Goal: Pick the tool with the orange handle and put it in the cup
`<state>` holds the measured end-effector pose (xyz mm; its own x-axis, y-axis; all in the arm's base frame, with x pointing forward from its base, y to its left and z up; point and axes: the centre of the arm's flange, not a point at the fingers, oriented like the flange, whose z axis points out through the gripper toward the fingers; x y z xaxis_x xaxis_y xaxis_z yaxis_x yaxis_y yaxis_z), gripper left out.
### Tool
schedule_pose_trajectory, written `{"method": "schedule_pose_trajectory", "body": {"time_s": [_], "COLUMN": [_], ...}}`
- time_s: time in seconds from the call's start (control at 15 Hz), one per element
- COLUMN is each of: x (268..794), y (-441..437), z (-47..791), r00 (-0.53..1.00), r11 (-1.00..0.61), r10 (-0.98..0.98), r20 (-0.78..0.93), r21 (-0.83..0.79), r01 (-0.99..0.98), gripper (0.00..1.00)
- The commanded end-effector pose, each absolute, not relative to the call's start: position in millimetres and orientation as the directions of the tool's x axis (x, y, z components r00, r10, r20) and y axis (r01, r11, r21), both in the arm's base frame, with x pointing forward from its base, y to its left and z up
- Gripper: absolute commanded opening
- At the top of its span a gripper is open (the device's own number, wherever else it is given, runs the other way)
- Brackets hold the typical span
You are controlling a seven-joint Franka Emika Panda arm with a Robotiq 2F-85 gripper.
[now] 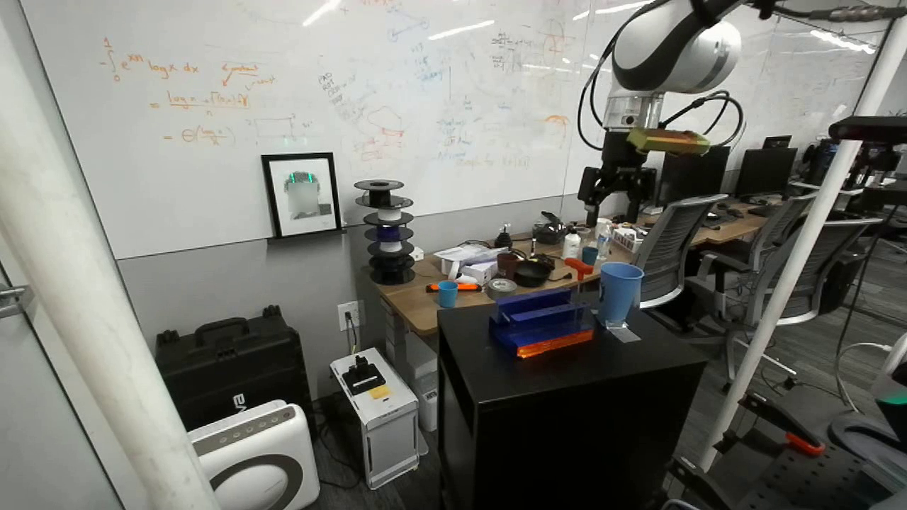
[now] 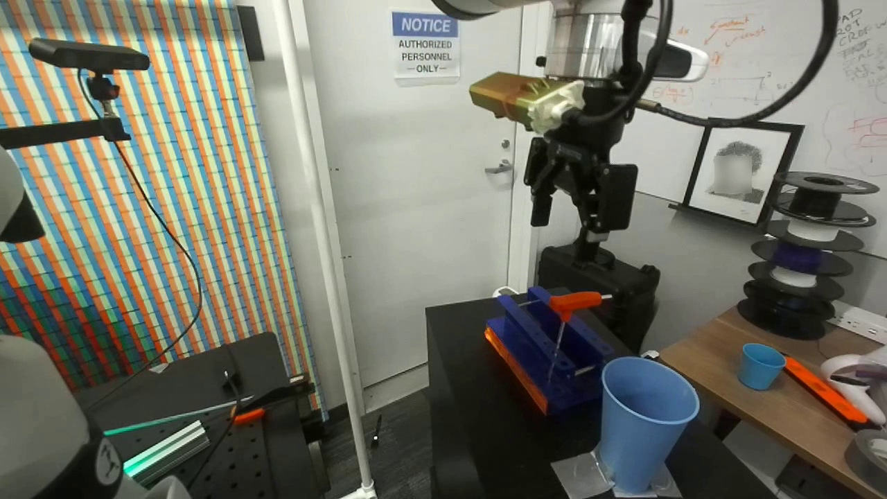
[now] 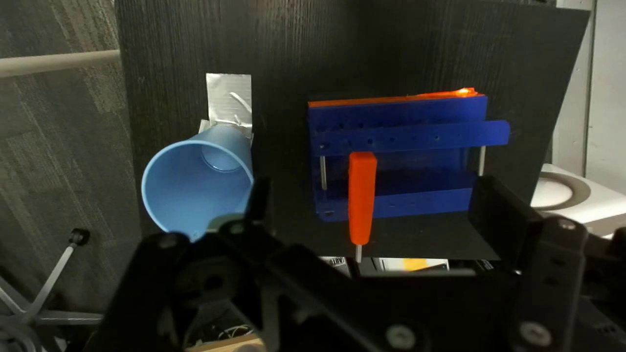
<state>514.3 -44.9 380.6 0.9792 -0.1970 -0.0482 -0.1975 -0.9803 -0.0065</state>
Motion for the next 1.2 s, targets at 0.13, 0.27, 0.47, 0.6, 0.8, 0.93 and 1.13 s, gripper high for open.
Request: {"method": "schedule_pose_trajectory", "body": {"time_s": [0.13,0.27,0.47,0.6,0.8,0.93,1.13], "x": [565.9,570.6,573.8,574.3,572.4,570.3,566.7], "y": [-49.4,-39.8,-26.8,-18.5,-11.6,-11.8,-15.1], "z": [318.9,295.2,269.8,257.7,254.8,258.9,269.0], "r00": [0.973,0.975,0.978,0.982,0.984,0.983,0.983], "r11": [-0.974,-0.975,-0.976,-0.978,-0.979,-0.98,-0.979], "r10": [-0.221,-0.215,-0.201,-0.183,-0.175,-0.178,-0.183], "r20": [-0.061,-0.063,-0.057,-0.036,-0.031,-0.031,-0.02], "r21": [0.065,0.079,0.097,0.108,0.109,0.101,0.097], "r01": [-0.217,-0.21,-0.195,-0.178,-0.171,-0.174,-0.18], "gripper": [1.0,1.0,1.0,0.74,0.5,0.35,0.13]}}
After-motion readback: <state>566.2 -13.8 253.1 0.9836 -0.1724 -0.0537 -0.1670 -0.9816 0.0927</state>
